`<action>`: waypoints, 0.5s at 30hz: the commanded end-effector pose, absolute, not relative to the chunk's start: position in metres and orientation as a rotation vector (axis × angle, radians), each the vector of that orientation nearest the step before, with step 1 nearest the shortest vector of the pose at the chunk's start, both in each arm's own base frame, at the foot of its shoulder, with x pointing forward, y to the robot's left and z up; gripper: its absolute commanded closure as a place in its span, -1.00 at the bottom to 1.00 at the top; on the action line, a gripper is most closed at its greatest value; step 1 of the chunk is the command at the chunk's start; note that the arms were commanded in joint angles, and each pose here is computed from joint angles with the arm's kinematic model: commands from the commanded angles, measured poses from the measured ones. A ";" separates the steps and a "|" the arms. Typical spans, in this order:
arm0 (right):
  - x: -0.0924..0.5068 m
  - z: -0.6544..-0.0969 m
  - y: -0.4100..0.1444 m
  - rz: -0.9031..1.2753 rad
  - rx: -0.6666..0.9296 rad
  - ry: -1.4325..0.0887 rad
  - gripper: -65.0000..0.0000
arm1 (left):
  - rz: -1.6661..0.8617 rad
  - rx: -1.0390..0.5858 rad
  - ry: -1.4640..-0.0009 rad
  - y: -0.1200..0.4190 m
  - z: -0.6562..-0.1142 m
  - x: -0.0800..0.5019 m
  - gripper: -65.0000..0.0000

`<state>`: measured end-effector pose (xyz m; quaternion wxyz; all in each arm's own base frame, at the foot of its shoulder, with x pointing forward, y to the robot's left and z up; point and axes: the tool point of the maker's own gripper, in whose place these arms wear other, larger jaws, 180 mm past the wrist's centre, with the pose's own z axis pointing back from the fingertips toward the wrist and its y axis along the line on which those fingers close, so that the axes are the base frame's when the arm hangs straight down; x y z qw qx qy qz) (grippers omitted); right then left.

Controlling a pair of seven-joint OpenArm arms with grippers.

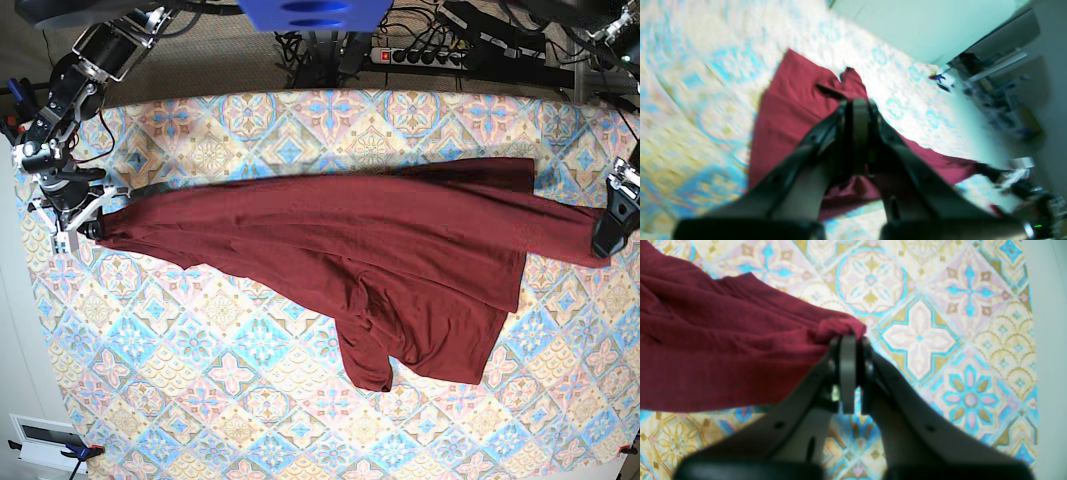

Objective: Layout the t-shirt on the table in an organized manner, then fold the t-shirt properly
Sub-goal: 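Pull the grasped shirt corner with the left gripper away from the right gripper, then hold the shirt stretched between both grippers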

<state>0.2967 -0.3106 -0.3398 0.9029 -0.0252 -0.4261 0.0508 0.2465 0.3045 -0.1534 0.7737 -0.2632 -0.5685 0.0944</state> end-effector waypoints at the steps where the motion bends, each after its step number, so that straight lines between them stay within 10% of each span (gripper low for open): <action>1: 0.306 -0.322 -0.316 0.113 -0.070 -0.940 1.00 | 0.142 -0.531 -1.280 0.309 -0.133 0.247 1.00; 15: 0.306 -0.322 -0.316 0.111 -0.070 -0.942 1.00 | 0.373 -0.459 -1.271 0.369 -0.177 0.264 1.00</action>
